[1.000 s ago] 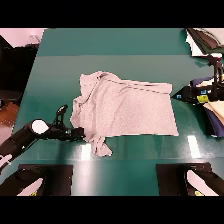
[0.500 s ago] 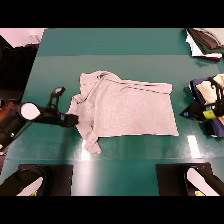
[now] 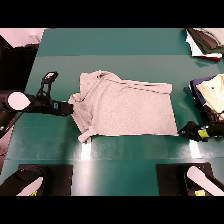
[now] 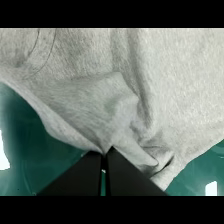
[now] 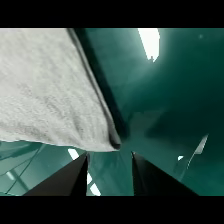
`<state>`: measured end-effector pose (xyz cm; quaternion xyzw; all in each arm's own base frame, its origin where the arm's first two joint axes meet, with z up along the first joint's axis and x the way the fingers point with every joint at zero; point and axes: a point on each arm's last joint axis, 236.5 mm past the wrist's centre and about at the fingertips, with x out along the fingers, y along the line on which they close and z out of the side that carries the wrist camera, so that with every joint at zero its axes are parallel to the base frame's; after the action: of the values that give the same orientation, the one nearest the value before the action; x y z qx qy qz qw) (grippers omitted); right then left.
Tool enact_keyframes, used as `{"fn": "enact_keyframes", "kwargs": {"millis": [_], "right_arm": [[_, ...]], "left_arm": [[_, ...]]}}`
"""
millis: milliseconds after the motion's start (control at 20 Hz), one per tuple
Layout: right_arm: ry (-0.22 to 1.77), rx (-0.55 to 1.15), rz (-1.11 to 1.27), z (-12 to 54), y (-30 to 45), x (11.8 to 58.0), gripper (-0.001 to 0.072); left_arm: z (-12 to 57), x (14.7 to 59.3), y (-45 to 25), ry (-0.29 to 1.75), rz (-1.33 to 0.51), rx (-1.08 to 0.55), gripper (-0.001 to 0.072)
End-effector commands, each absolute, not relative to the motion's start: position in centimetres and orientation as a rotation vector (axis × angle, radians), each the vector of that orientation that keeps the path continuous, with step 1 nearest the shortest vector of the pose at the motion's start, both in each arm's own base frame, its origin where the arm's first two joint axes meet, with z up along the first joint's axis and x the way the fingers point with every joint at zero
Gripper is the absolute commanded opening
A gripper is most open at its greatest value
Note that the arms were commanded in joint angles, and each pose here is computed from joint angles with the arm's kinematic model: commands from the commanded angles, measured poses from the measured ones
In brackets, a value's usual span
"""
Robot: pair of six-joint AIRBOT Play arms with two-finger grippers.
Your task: Fold the shirts.
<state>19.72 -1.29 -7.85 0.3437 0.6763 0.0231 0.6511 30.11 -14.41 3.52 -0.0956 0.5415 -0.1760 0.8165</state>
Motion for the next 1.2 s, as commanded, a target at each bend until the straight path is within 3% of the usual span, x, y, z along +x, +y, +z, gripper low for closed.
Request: {"fn": "enact_keyframes", "kwargs": {"millis": [0,300,350,400,450,650,850,1000,1150], "right_arm": [[1.590,0.792,0.081,-9.4,-0.3,19.2,0.0306],[1.502,0.790,0.111,-9.4,1.3,22.3,0.0304],[1.502,0.781,0.116,-9.4,1.5,22.3,0.0244],[1.501,0.772,0.118,-9.5,1.5,22.4,0.0086],[1.499,0.764,0.121,-9.5,1.7,22.5,0.0015],[1.431,0.852,0.190,-6.7,3.0,24.9,0.0013],[1.044,0.916,0.394,7.1,3.7,34.0,0.0013],[0.662,0.694,0.422,22.0,2.5,37.0,0.0012],[0.330,0.437,0.414,36.3,3.1,34.5,0.0012]], "left_arm": [[3.7,30.2,-14.4,1.153,-0.376,-0.198,0.0019],[3.6,30.1,-14.3,1.157,-0.376,-0.197,0.0019],[3.6,30.1,-14.4,1.156,-0.377,-0.198,0.0019],[3.6,30.1,-14.4,1.156,-0.376,-0.198,0.0019],[3.6,30.1,-14.4,1.157,-0.377,-0.197,0.0019],[5.8,31.6,-13.9,1.089,-0.368,-0.162,0.0019],[19.9,36.7,-11.8,0.745,-0.319,-0.032,0.0019],[35.1,36.8,-9.7,0.398,-0.264,0.017,0.0019],[47.8,32.4,-8.6,0.097,-0.273,0.016,0.0019]]}}
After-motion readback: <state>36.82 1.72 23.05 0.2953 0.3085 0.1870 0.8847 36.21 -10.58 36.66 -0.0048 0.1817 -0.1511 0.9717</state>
